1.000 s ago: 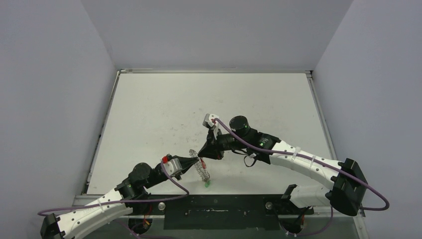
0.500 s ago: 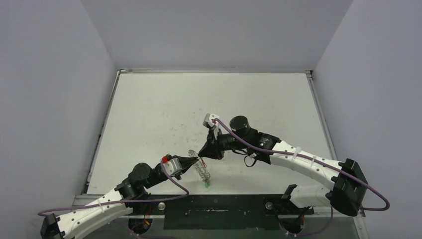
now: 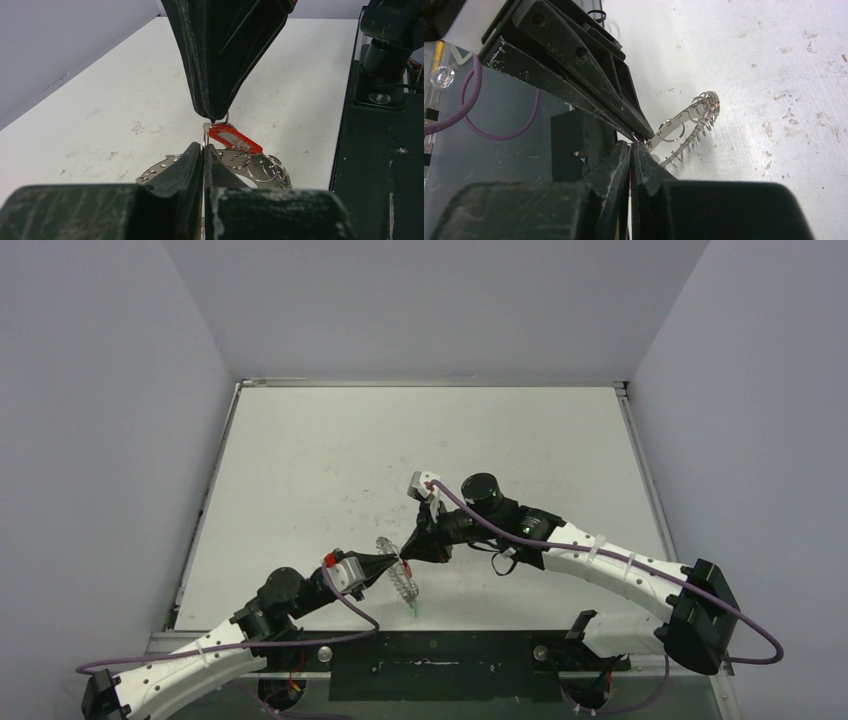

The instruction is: Put the keys on the keyring

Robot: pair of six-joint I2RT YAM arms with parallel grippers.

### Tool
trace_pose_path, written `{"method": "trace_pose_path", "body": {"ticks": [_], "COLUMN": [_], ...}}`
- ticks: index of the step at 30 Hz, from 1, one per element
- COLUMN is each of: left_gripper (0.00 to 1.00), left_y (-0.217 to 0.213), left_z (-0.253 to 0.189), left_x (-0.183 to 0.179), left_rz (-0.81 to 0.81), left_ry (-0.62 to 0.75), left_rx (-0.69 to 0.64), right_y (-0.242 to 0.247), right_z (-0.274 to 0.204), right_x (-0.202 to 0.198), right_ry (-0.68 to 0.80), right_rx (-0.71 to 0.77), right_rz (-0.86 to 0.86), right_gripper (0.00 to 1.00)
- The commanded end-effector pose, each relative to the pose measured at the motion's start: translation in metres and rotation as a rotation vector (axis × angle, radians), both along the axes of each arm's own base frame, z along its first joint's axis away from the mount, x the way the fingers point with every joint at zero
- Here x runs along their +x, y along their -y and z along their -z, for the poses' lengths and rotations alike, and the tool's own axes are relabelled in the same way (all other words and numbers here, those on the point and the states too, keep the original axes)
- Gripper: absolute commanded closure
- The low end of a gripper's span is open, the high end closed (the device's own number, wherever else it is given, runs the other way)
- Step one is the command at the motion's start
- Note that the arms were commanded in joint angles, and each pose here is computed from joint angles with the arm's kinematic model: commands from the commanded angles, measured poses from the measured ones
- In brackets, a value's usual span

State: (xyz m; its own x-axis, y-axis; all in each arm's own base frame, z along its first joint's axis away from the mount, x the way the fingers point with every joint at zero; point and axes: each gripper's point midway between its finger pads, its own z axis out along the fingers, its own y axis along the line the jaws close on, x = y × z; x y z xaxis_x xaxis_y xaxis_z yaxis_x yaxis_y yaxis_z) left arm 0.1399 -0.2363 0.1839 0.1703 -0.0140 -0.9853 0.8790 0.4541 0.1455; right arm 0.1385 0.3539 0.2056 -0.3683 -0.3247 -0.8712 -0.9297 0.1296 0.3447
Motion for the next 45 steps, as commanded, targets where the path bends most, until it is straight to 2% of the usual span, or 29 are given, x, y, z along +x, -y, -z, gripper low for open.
{"method": "trace_pose_path", "body": {"ticks": [1,6,15,24,33,45], "left_gripper": [1.00,1.00,1.00,1.00,1.00,1.00], "left_y": [0.002,0.001,0.000,0.001,0.000,0.000], "left_z": [-0.034,-0.036,-0.035,-0.034,-0.035,-0.034], "left_x": [-0.001,0.000,-0.001,-0.001,-0.001,-0.001], "left_rz": [0.006,0.005,0.003,0.007,0.006,0.005], "left_ry": [0.065,0.073,0.073,0.071,0.071,0.067], "left_rx": [-0.100,-0.101,-0.097,-0.093,-0.096,-0.093], "right_y": [-0.012,-0.010,0.010,0.021,0.011,-0.011], "right_z": [-0.019,-0.014,-0.042,-0.042,-0.015,-0.021], "right_x": [-0.001,0.002,0.018,0.024,0.013,-0.003], "right_ry": [0.031,0.037,0.141,0.179,0.147,0.118], "right_rx": [0.070,0.042,0.046,0.047,-0.012,0.054], "right_rz": [-0.037,-0.026,0.091,0.153,0.040,-0.036], "right_gripper": [1.00,1.00,1.00,1.00,1.00,1.00]}}
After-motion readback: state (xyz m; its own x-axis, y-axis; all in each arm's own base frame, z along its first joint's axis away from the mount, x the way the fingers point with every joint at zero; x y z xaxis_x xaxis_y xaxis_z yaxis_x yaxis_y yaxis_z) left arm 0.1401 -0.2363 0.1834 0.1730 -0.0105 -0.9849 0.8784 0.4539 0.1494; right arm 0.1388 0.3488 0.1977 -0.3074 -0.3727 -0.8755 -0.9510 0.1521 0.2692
